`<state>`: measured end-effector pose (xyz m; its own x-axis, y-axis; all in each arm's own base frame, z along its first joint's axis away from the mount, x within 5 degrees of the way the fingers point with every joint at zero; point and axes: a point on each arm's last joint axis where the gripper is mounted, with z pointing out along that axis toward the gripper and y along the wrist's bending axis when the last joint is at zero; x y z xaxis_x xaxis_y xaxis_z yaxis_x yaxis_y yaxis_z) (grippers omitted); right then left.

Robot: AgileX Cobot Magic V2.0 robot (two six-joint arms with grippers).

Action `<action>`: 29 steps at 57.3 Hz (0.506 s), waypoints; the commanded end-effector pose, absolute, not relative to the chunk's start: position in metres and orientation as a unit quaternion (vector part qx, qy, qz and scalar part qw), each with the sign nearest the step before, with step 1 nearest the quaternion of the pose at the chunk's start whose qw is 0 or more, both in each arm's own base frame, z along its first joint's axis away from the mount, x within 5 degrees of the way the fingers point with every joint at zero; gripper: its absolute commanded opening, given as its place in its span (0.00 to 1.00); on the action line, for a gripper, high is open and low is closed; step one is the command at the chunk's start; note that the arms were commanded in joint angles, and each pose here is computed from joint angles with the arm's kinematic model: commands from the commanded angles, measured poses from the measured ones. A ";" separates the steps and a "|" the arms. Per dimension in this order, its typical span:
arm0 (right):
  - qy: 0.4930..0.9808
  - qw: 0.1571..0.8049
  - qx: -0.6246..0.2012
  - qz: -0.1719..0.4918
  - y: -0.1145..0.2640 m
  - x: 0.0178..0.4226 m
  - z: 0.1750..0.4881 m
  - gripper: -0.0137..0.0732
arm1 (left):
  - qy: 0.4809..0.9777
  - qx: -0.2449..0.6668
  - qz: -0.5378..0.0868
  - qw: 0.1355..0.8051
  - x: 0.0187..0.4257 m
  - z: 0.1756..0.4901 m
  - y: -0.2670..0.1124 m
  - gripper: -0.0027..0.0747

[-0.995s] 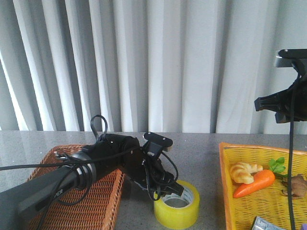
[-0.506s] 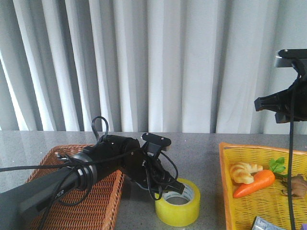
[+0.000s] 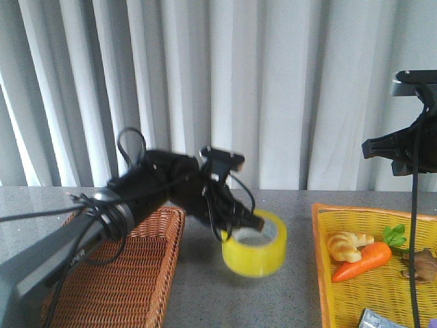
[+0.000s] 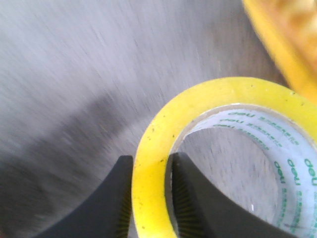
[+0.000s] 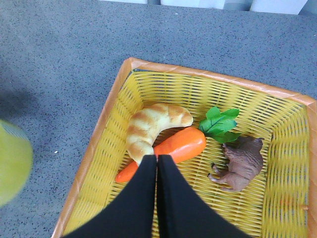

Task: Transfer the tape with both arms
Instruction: 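Grasp the tape rim with the left gripper and lift it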

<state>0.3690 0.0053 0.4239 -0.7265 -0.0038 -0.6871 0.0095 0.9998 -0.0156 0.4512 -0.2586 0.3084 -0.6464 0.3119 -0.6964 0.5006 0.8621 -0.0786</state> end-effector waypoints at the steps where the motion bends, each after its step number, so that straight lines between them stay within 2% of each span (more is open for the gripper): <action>1: 0.908 0.420 0.003 -0.011 0.003 0.359 0.448 0.15 | 0.850 0.181 -0.154 0.469 0.430 0.404 -0.238 0.15; 13: 0.908 0.419 0.003 -0.011 0.003 0.359 0.448 0.15 | 0.839 0.154 -0.095 0.513 0.417 0.449 -0.193 0.15; 22: 0.908 0.419 0.003 -0.011 0.003 0.359 0.448 0.15 | 0.857 0.114 -0.063 0.499 0.416 0.461 -0.147 0.15; 29: 0.908 0.419 0.003 -0.011 0.003 0.359 0.448 0.15 | 0.868 0.090 -0.047 0.486 0.419 0.459 -0.122 0.15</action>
<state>0.3689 0.0052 0.4238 -0.7271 -0.0038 -0.6865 0.0096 0.9998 -0.0156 0.4371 -0.1436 0.4161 -0.6166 0.1773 -0.7671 0.2427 0.9697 0.0290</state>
